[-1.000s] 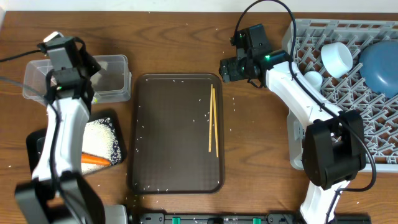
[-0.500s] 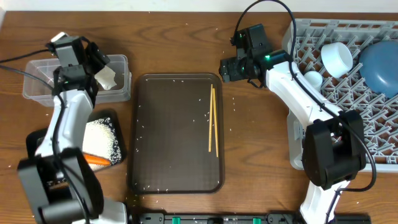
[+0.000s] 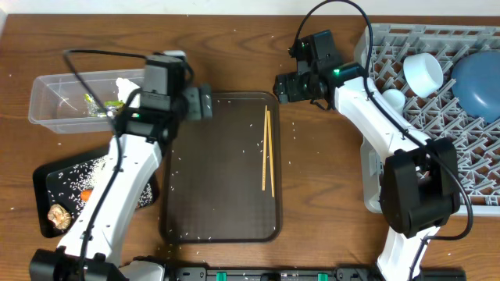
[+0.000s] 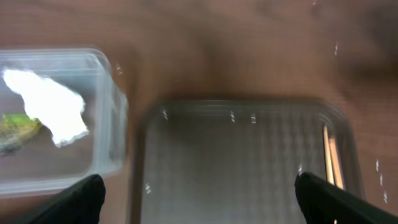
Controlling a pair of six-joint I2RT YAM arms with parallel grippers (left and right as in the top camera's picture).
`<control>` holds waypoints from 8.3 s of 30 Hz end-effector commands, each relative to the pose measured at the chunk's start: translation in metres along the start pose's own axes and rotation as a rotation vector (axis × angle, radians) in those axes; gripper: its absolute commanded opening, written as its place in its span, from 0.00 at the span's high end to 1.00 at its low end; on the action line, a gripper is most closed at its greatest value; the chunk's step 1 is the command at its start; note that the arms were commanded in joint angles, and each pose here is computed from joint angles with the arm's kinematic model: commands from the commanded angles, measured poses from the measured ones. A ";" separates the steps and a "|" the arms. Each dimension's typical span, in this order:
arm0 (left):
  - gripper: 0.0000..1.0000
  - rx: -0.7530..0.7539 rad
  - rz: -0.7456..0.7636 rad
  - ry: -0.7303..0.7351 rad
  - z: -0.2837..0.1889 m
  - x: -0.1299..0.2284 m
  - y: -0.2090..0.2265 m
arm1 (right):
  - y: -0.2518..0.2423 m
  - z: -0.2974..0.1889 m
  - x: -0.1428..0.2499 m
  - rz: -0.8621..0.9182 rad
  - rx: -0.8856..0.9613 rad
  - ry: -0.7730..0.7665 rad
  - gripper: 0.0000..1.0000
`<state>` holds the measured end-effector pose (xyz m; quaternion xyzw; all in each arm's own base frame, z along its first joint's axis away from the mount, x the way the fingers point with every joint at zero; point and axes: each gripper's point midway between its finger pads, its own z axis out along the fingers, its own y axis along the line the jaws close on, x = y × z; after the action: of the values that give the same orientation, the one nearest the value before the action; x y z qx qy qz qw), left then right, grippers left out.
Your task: Sort waste into correct bins and load items into the dishwasher rack
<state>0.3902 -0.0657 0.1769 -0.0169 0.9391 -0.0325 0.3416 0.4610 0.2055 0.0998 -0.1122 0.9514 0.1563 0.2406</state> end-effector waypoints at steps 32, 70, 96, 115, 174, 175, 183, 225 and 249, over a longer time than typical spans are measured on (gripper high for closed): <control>0.02 -0.189 -0.356 0.090 -0.006 0.025 0.061 | 0.081 0.047 0.128 0.163 -0.014 0.432 0.38; 0.02 -0.189 -0.356 0.090 -0.006 0.025 0.061 | -0.010 0.056 0.146 -0.027 0.201 0.537 0.75; 0.02 -0.189 -0.356 0.090 -0.006 0.025 0.061 | 0.028 -0.017 0.026 -0.059 0.002 0.352 0.99; 0.02 -0.189 -0.356 0.090 -0.006 0.025 0.061 | -0.179 -0.182 0.014 0.294 0.385 0.281 0.99; 0.02 -0.189 -0.356 0.090 -0.006 0.025 0.061 | -0.013 0.096 -0.020 -0.413 0.177 0.169 0.47; 0.02 -0.189 -0.356 0.090 -0.006 0.025 0.061 | -0.014 0.098 -0.020 -0.413 0.178 0.167 0.48; 0.02 -0.189 -0.356 0.090 -0.006 0.025 0.061 | -0.024 0.113 -0.016 -0.390 0.183 0.169 0.50; 0.02 -0.189 -0.356 0.090 -0.006 0.025 0.061 | -0.048 0.131 0.006 -0.297 0.195 0.190 0.99; 0.02 -0.189 -0.356 0.090 -0.006 0.025 0.061 | -0.060 -0.061 -0.104 -0.074 0.235 -0.103 0.99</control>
<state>0.3664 -0.0082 0.1568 -0.2083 0.9373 -0.0103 0.2793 0.5401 0.1585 0.1410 -0.1420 0.9522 0.0305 0.2687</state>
